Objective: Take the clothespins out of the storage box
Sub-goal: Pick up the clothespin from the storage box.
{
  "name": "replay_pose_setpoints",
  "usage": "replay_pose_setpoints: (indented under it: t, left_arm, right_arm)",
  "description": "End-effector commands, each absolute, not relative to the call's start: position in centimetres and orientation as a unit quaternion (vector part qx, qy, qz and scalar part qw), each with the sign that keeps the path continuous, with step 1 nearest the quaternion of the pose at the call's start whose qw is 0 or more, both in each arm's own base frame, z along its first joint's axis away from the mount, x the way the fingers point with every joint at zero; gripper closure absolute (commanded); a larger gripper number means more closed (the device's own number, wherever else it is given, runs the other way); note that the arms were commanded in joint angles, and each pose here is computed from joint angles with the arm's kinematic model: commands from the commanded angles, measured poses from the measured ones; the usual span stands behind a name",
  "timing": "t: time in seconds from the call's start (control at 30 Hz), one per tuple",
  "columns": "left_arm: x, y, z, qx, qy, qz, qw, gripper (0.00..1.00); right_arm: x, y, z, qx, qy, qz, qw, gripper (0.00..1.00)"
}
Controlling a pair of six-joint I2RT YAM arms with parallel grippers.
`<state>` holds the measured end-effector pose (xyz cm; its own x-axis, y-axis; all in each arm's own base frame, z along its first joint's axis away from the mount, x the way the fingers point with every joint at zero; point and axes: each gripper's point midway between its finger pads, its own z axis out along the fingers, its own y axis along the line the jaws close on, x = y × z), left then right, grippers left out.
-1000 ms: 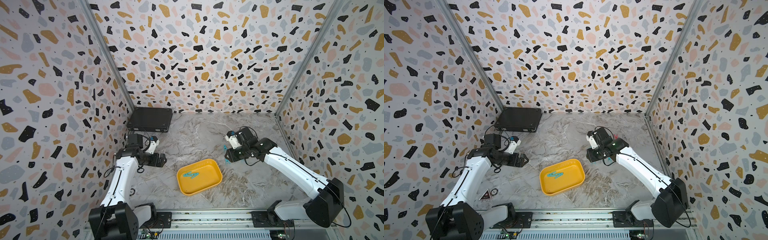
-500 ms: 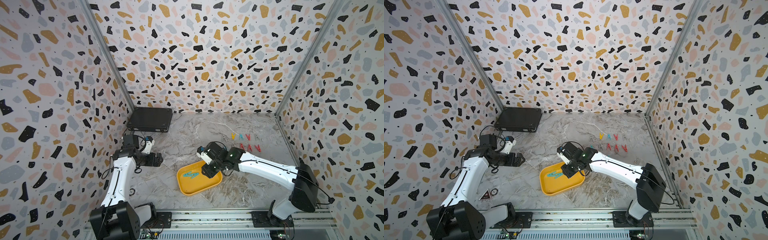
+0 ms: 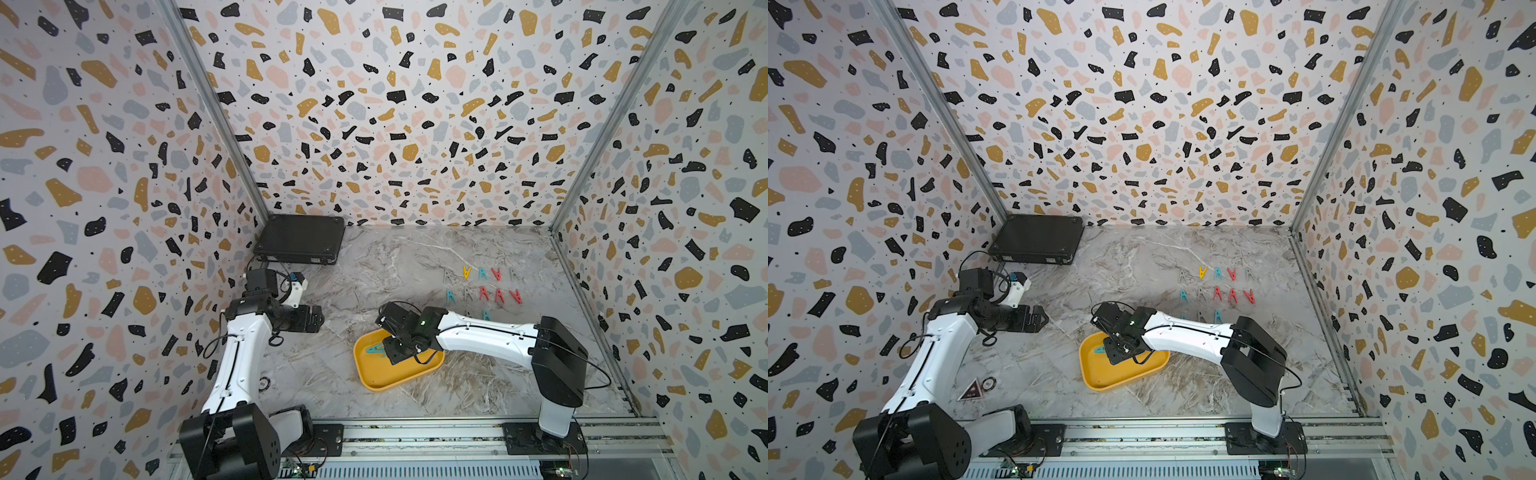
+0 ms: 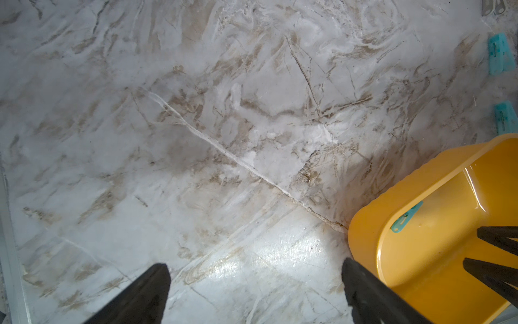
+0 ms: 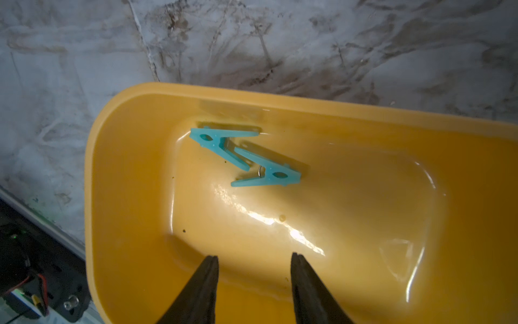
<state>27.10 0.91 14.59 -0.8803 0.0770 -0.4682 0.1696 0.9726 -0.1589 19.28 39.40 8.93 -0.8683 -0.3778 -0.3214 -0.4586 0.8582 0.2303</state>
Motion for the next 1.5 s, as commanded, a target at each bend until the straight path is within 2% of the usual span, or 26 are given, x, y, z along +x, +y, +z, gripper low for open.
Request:
replay_pose_setpoints:
  t: [0.0,0.33,0.6,1.47]
  left_arm:
    - [27.2,1.2,14.7,0.058,0.963,-0.092,0.245,0.0]
    - [27.2,1.2,15.1,0.059,0.962,-0.091,0.251,0.0]
    - [27.2,1.0,15.2,0.061,0.961,-0.093,0.254,0.0]
    - [26.9,0.6,15.6,0.069,0.958,-0.102,0.26,0.0]
  right_arm:
    - [20.3,40.2,10.0,-0.151,0.964,0.162,0.149,0.54]
    - [20.4,39.9,7.7,-0.07,0.978,0.146,0.134,0.56]
    - [20.0,40.7,6.3,-0.062,0.982,0.142,0.106,0.56]
    - [20.3,41.2,4.1,-0.04,0.988,0.122,0.083,0.57]
